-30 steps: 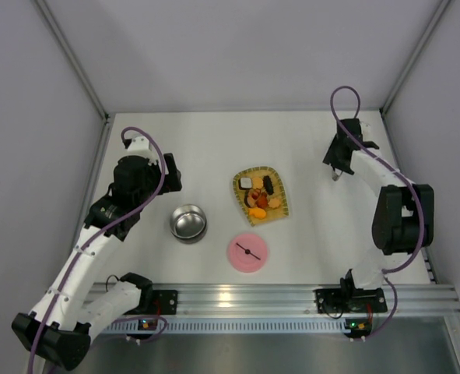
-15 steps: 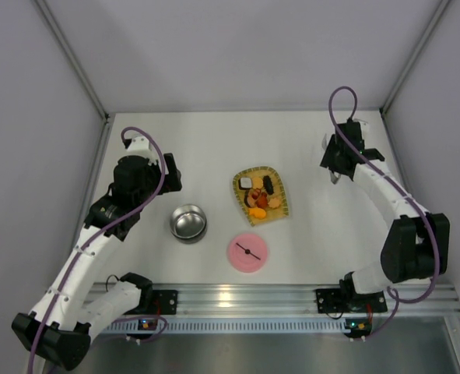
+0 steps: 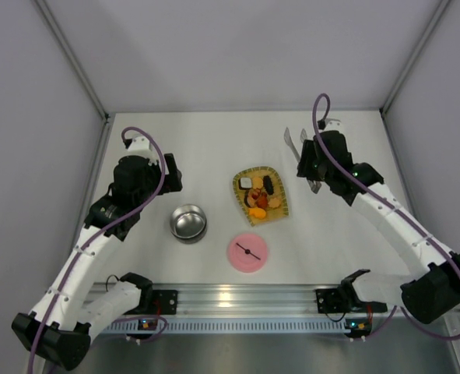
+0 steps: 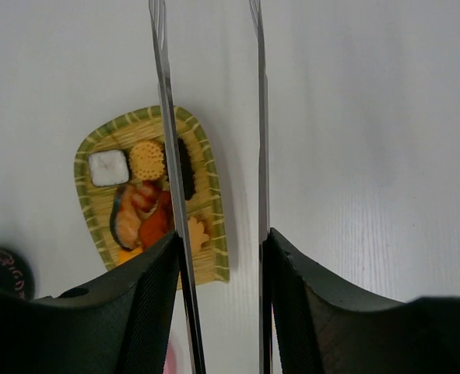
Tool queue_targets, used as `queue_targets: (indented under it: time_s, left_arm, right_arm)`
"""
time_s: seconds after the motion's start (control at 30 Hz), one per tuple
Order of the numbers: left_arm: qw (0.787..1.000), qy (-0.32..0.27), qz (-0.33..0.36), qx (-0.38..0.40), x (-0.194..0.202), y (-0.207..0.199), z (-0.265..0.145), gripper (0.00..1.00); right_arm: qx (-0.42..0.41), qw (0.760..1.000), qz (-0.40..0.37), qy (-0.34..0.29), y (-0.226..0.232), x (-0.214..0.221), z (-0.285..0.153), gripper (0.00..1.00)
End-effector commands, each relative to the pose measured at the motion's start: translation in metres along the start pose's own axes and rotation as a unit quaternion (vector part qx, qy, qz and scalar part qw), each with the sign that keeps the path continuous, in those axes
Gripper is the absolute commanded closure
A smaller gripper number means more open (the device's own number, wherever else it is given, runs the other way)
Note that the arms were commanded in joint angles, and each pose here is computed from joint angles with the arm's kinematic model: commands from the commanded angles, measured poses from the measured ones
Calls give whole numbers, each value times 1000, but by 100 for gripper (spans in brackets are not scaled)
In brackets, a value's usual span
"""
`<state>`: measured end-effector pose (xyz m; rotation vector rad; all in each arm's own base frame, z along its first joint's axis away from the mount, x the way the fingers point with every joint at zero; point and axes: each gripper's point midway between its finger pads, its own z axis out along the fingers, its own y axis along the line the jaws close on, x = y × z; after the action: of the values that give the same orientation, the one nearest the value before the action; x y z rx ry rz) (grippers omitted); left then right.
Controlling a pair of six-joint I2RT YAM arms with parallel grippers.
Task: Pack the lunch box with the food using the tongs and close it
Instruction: Pick up the fake food from the plate.
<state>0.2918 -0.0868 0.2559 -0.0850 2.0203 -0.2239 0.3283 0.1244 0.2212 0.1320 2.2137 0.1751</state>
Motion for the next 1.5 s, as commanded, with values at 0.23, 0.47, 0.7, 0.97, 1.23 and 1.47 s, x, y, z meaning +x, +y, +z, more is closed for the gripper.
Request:
queue_targets:
  time_s: [0.23, 0.47, 0.7, 0.97, 1.23, 1.47]
  left_arm:
    - [1000, -10, -3, 1, -5, 0, -1, 1]
    - [1000, -9, -3, -1, -4, 1, 0, 2]
    - [1000, -8, -3, -1, -4, 0, 0, 1]
    - [1000, -6, -2, 1, -3, 0, 1, 2]
    - [1000, -7, -2, 0, -4, 0, 0, 1]
    - [1000, -7, -3, -1, -4, 1, 0, 2]
  right_arm:
    - [-94, 994, -37, 31, 70, 39, -30, 55]
    - [-129, 987, -67, 65, 111, 79, -29, 54]
    - [-129, 985, -78, 87, 124, 103, -18, 53]
    - [-101, 989, -78, 75, 124, 98, -7, 51]
    - [-98, 988, -80, 83, 130, 104, 4, 51]
    - [-102, 988, -81, 87, 136, 105, 7, 51]
